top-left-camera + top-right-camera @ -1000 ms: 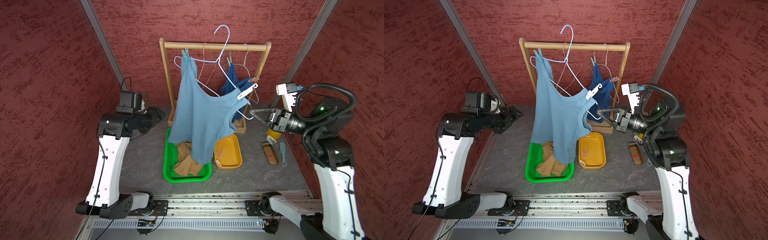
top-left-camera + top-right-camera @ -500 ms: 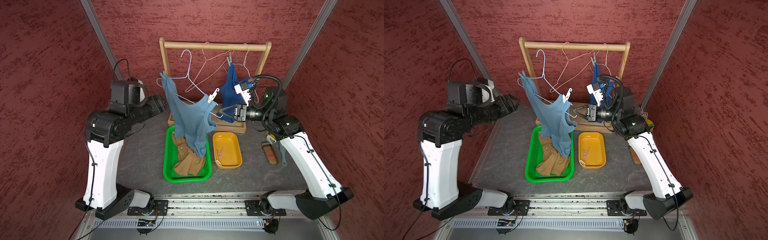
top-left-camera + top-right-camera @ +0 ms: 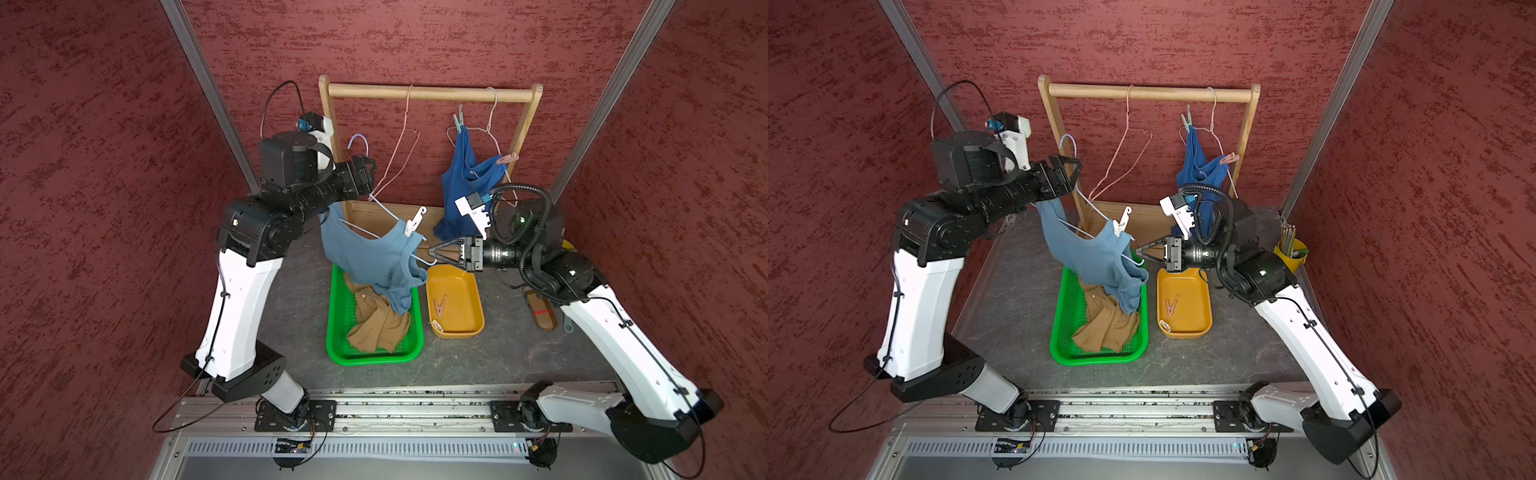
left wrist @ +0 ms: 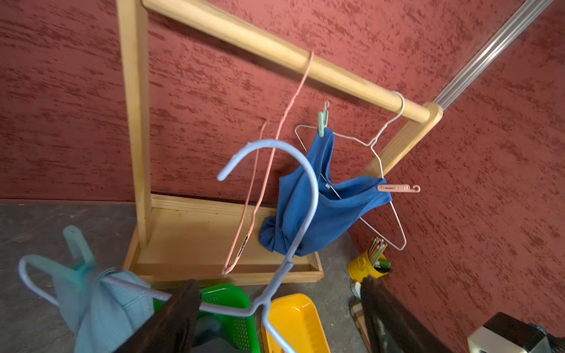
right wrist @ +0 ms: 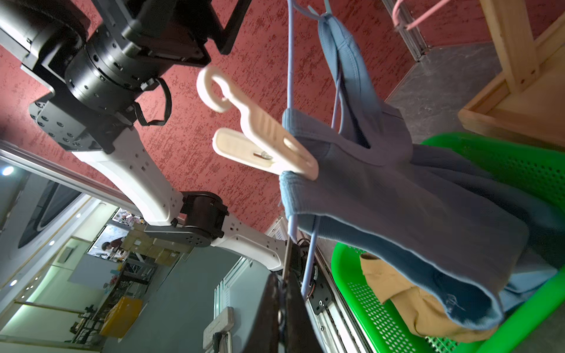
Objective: Remove the clothespins securing tank tops to the hanger
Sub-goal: Place the tank top in the basket.
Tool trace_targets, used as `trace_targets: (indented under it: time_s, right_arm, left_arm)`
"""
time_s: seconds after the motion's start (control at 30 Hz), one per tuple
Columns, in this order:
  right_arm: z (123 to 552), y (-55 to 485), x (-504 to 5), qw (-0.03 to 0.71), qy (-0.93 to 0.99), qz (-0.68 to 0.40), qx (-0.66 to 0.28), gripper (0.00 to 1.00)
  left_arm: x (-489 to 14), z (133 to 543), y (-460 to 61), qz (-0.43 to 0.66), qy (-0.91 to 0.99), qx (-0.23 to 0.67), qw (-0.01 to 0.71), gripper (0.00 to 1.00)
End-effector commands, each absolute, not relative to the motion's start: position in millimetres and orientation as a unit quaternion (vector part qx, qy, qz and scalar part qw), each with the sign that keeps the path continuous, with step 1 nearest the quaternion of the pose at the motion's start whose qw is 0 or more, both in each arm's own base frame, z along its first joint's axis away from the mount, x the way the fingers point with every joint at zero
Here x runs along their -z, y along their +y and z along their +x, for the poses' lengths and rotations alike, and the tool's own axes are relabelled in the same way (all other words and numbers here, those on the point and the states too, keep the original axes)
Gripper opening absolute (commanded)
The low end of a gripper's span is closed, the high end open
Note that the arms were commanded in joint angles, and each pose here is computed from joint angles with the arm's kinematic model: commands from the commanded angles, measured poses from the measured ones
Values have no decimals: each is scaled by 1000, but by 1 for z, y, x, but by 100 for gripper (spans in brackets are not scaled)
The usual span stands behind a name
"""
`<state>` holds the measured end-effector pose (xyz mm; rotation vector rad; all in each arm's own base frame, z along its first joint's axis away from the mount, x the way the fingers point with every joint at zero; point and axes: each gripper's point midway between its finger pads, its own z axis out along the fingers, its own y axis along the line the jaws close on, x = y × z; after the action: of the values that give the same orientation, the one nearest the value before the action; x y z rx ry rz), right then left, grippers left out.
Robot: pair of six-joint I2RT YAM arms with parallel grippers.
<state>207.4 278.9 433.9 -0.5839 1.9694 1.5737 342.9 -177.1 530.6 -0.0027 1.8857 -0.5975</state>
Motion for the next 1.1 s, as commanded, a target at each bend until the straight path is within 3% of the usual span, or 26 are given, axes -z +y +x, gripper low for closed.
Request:
trace_targets:
  time_s: [0.0,0.13,0.2,0.3,0.37,0.6,0.77,0.8,1.07]
  right_arm:
    - [191,282,-451,297,708,-236,-596,0]
    - [180,290,-444,279,710,-248,-597,0]
    - [178,292,-441,273,713,-249,-596,0]
    - [177,293,-436,271,720,-246,-589,0]
    - [179,292,-432,274,726,-240,-583,0]
    - [185,294,-415,265,738,-221,-580,0]
    - [185,292,-418,264,749,-230,-562,55]
    - [187,291,-418,262,760,-236,-546,96]
    - [217,285,-407,226,846,-274,-399,99]
  left_arm:
    - [-541,340,-181,-2,782,268,563,84]
    - [-517,347,-181,2,799,246,549,76]
    - [-511,350,-176,-7,800,243,548,56]
    - [-507,349,-168,-19,804,231,548,19]
    - [-507,347,-161,-25,807,218,548,2]
    - [-489,340,-157,-13,829,191,525,0]
    - [-476,332,-152,1,842,162,515,0]
    - [-473,329,-151,9,845,145,514,0]
    - [-434,315,-131,21,859,79,506,0]
